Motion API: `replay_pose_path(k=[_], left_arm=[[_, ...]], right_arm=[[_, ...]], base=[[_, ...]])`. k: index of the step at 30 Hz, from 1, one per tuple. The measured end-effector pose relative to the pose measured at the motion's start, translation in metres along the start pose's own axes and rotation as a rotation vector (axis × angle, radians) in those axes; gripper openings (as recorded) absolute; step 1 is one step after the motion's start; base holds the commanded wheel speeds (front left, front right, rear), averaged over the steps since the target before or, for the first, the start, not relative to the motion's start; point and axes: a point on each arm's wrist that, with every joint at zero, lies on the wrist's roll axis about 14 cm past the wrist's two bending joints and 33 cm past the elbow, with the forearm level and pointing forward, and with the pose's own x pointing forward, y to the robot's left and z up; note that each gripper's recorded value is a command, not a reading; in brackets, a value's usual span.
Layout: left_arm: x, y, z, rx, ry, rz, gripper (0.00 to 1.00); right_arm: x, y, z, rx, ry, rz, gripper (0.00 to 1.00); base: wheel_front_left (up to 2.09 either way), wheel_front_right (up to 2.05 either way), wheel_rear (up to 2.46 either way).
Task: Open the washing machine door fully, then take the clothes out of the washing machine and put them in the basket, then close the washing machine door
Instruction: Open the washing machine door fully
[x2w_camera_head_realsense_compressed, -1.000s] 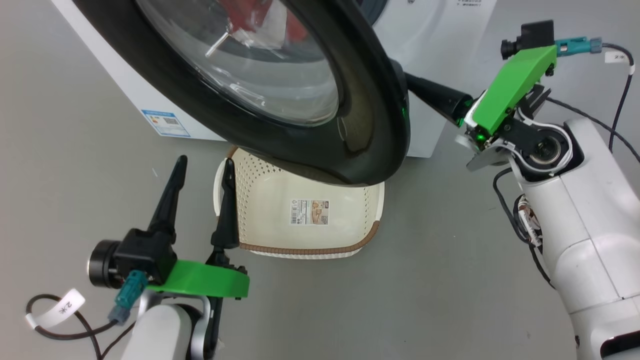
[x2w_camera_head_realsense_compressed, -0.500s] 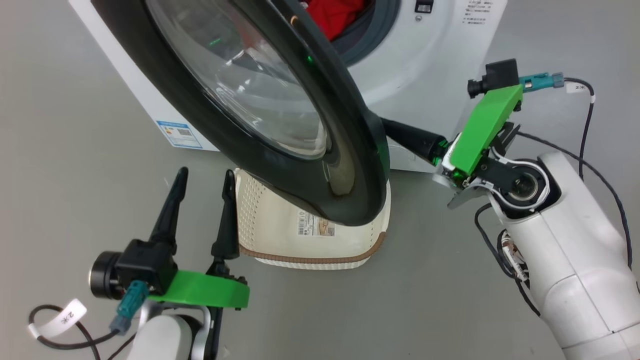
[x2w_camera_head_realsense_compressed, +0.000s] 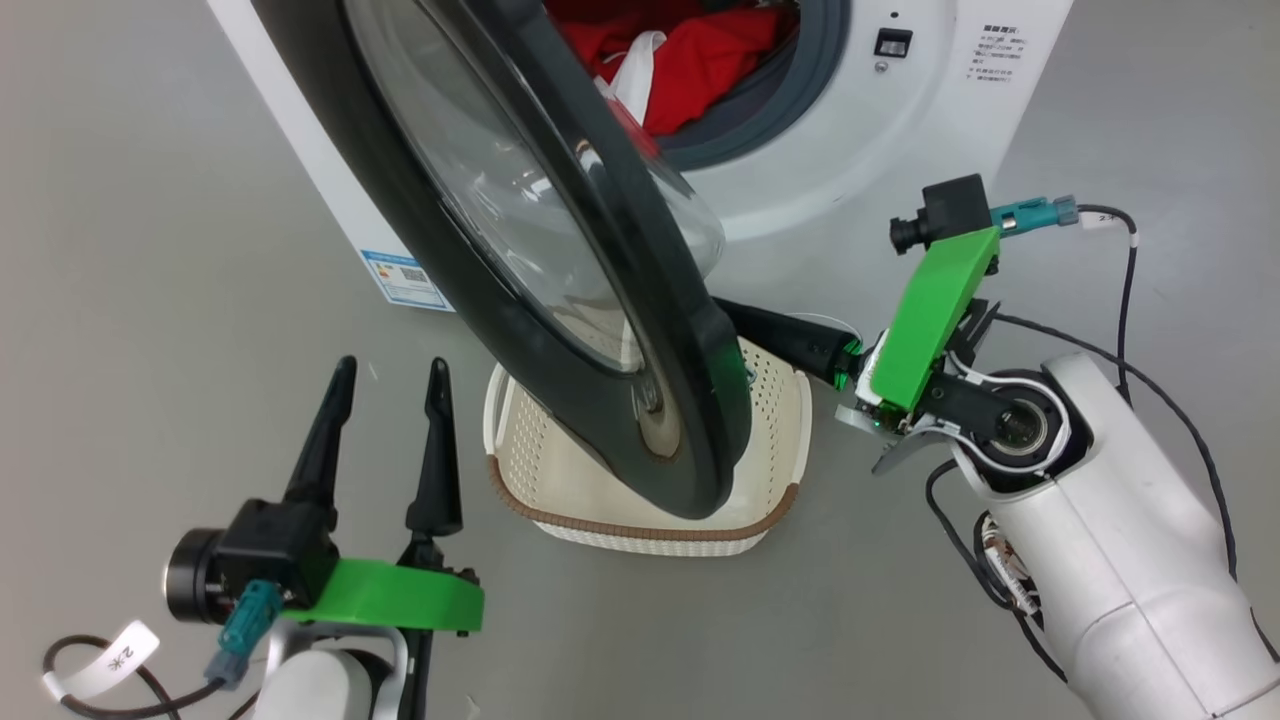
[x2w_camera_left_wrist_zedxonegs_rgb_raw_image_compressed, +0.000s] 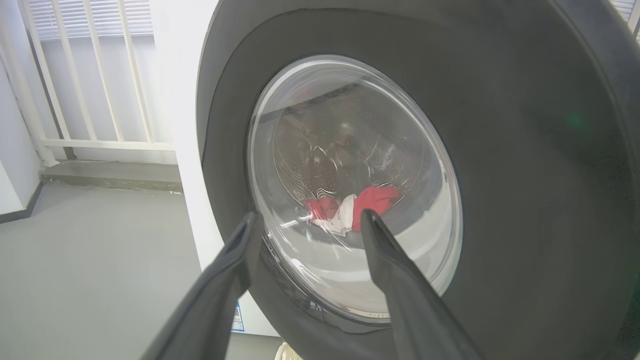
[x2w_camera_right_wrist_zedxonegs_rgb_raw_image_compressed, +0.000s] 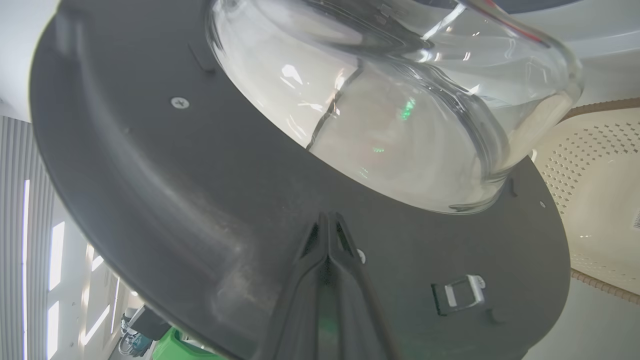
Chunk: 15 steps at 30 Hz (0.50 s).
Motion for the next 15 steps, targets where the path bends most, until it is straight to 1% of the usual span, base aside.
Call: replay_pose_path(k=[7,15], left_arm=[[-0.006,0.007,0.004,0.003,-0.006,0.019,1.00],[-0.014,0.018,0.006,0.011,-0.006,0.053,1.00]], right_arm=[[0.004,0.010,-0.021,-0.011,0.058,0.032,0.00],[0.010,0.014,-0.037,-0.009,0.095,0.051,0.00]], base=[[0.00,0.00,0.00],[0.00,0.00,0.00]])
